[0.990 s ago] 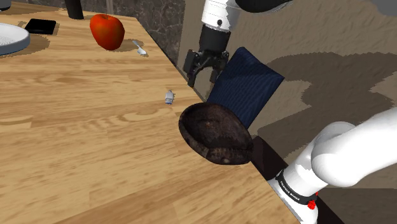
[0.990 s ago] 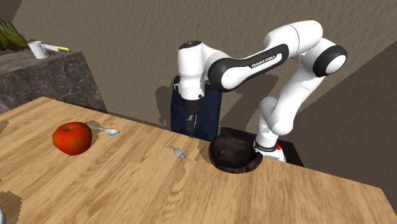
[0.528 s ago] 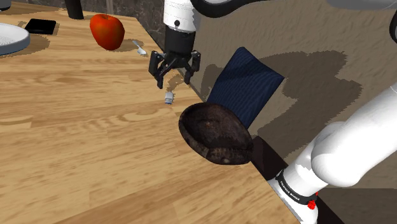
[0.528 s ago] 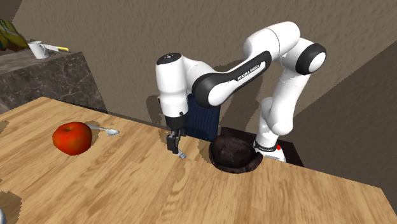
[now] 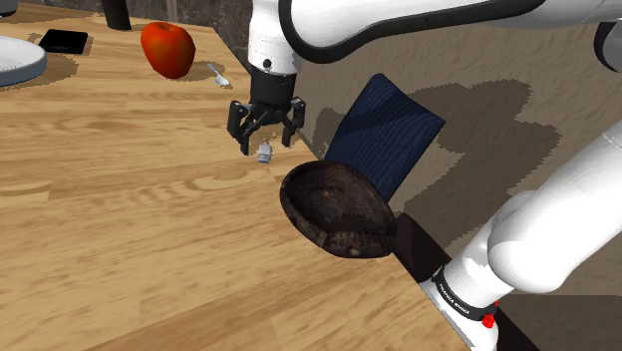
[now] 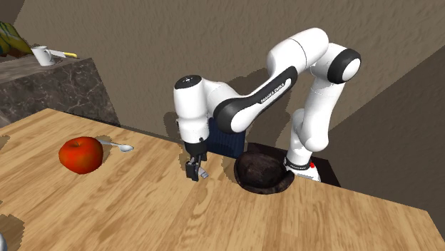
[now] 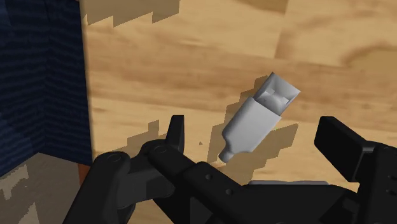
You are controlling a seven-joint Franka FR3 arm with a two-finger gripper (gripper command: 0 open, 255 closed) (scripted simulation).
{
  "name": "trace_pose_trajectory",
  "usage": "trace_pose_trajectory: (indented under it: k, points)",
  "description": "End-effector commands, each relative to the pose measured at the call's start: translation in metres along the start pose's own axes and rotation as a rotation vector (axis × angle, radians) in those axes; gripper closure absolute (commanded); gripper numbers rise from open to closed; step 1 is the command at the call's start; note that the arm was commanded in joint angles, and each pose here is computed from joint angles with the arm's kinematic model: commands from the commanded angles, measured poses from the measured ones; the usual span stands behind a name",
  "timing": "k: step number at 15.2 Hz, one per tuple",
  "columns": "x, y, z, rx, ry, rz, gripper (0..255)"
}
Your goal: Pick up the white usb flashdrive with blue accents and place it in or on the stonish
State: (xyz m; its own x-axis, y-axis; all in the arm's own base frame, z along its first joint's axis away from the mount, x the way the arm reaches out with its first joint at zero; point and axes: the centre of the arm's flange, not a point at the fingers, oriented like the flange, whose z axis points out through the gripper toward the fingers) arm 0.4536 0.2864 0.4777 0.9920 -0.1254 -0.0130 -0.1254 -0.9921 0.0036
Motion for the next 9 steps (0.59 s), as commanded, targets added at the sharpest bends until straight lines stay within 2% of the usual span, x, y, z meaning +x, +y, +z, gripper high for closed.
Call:
trace_pose_trajectory:
  k: [1,7,8,9]
  points:
    - [-0.0007,0.0004,0.0033,0.000,0.001,0.000,0]
    - [-0.0007,0.0004,0.0032,0.000,0.001,0.000,0]
    - [-0.0007,0.0004,0.0032,0.000,0.001,0.000,255]
    - [-0.0007,0.0004,0.0032,0.000,0.001,0.000,255]
